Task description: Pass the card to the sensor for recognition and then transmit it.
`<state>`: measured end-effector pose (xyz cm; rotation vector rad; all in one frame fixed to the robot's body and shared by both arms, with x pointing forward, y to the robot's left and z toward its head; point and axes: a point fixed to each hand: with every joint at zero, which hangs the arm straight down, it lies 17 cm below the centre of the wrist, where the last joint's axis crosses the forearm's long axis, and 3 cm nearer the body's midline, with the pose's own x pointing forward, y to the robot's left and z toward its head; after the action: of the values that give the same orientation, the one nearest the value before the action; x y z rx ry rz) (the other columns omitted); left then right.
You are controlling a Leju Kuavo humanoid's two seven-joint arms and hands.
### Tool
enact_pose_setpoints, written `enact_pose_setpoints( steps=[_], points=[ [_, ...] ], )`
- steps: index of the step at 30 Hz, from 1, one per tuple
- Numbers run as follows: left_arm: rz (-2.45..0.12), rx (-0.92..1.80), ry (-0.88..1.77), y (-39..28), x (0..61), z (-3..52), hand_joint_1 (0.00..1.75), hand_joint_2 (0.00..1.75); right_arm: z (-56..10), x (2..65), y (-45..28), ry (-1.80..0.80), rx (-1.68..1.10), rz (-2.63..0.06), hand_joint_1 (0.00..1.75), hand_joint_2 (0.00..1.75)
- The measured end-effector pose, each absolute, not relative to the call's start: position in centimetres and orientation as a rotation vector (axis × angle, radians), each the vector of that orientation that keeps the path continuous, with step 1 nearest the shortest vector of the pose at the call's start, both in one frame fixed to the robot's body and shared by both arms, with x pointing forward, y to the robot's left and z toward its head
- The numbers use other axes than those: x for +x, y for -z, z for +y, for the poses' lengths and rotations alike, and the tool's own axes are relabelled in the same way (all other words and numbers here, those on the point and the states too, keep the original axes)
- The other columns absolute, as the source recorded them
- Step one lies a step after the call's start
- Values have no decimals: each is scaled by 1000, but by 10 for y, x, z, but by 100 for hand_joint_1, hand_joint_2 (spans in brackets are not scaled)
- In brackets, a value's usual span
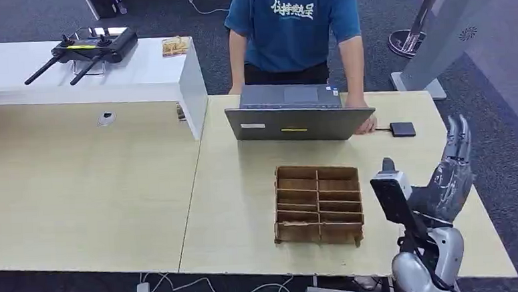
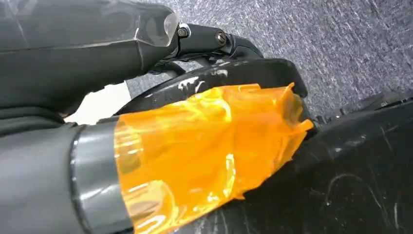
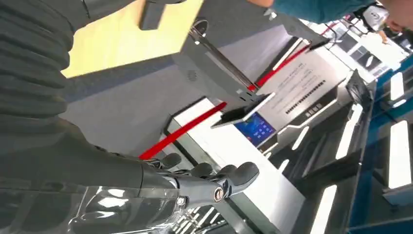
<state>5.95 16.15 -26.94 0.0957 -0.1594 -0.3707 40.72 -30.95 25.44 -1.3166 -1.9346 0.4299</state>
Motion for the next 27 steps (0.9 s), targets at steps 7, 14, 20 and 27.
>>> enact_pose_setpoints(
  steps=[7,14,20,27],
  points=[
    [-159,98,340,270,59,162,0,0,-308,391,-232,-445,-1288,-1894,0,175],
    [-153,99,318,270,57,163,0,0,-305,380,-218,-441,-1259,-1865,0,175],
    [-144,97,285,270,55,163,0,0,-302,366,-200,-438,-1222,-1829,0,175],
    [-135,95,237,270,53,163,0,0,-296,357,-181,-411,-1141,-1798,0,175]
  ],
)
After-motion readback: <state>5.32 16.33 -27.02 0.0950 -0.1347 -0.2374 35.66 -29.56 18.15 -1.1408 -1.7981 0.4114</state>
